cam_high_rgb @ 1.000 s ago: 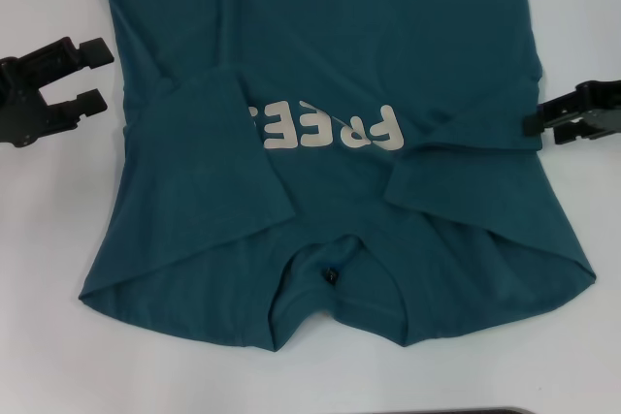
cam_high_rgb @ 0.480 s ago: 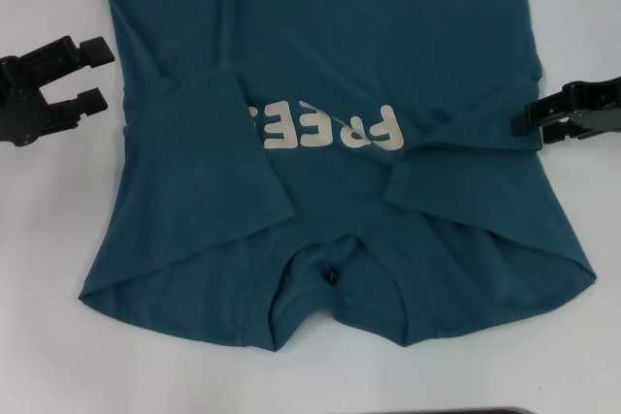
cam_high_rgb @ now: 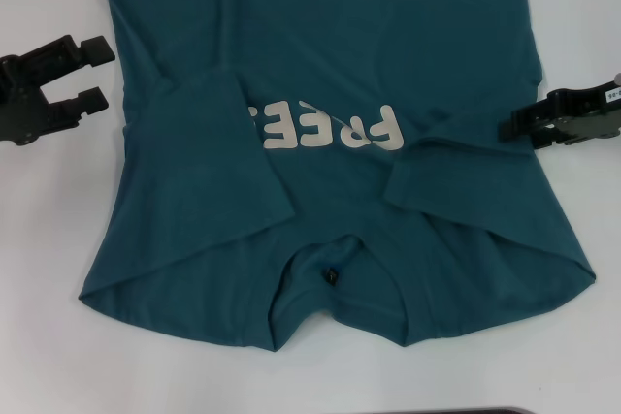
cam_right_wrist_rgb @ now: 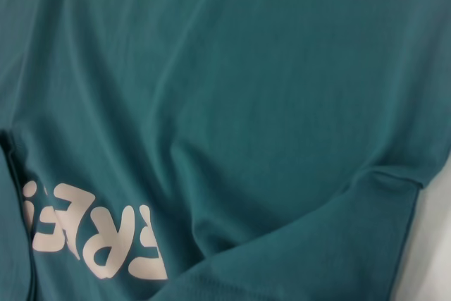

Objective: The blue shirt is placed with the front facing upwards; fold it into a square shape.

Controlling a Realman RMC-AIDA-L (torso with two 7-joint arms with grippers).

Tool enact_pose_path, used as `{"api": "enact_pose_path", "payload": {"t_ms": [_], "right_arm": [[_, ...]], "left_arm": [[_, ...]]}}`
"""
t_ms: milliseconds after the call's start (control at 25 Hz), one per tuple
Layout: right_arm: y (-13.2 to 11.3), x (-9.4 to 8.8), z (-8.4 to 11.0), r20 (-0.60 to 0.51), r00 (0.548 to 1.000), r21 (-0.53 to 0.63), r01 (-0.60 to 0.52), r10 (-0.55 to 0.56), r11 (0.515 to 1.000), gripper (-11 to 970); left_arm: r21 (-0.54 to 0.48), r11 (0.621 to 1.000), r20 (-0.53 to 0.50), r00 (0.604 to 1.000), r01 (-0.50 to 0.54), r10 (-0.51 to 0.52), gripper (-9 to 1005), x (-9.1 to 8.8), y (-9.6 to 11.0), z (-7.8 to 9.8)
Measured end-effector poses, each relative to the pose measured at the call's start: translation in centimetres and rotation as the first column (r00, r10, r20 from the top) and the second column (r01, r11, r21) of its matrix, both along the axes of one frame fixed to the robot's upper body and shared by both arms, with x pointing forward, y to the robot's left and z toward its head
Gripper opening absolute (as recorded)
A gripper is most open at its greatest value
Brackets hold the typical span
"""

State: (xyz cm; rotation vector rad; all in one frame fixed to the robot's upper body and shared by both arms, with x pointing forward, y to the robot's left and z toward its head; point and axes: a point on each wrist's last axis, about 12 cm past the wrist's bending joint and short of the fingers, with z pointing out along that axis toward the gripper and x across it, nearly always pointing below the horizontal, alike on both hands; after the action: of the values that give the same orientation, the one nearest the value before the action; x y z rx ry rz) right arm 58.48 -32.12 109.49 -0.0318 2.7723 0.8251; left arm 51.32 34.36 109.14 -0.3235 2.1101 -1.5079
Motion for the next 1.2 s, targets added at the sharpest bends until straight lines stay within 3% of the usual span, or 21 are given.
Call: {"api": "enact_pose_path", "payload": {"t_ms": [640,960,1200], "right_arm": [[0.7,1.0,0.9,0.116,0.992,0.128,0.043,-0.058,0.991,616],[-0.2,1.6,1.5,0.261,0.949,0.242,0.112,-0.176,0.964,614],[-1.2,0.7,2.2,0.189,0.972,0.264,0.084,-0.137,0.961,613]], "left_arm": [[-0.001,1.0,-0.003,1.0,-0.002,0.002,934,-0.1,0.0,-0.1],[-0.012,1.0,0.001,1.0,-0.005,0.005,935,0.0,-0.1,-0.1],[-0.015,1.0,-0.003,1.0,-0.008,0.008,935,-0.1,0.0,-0.2]]}}
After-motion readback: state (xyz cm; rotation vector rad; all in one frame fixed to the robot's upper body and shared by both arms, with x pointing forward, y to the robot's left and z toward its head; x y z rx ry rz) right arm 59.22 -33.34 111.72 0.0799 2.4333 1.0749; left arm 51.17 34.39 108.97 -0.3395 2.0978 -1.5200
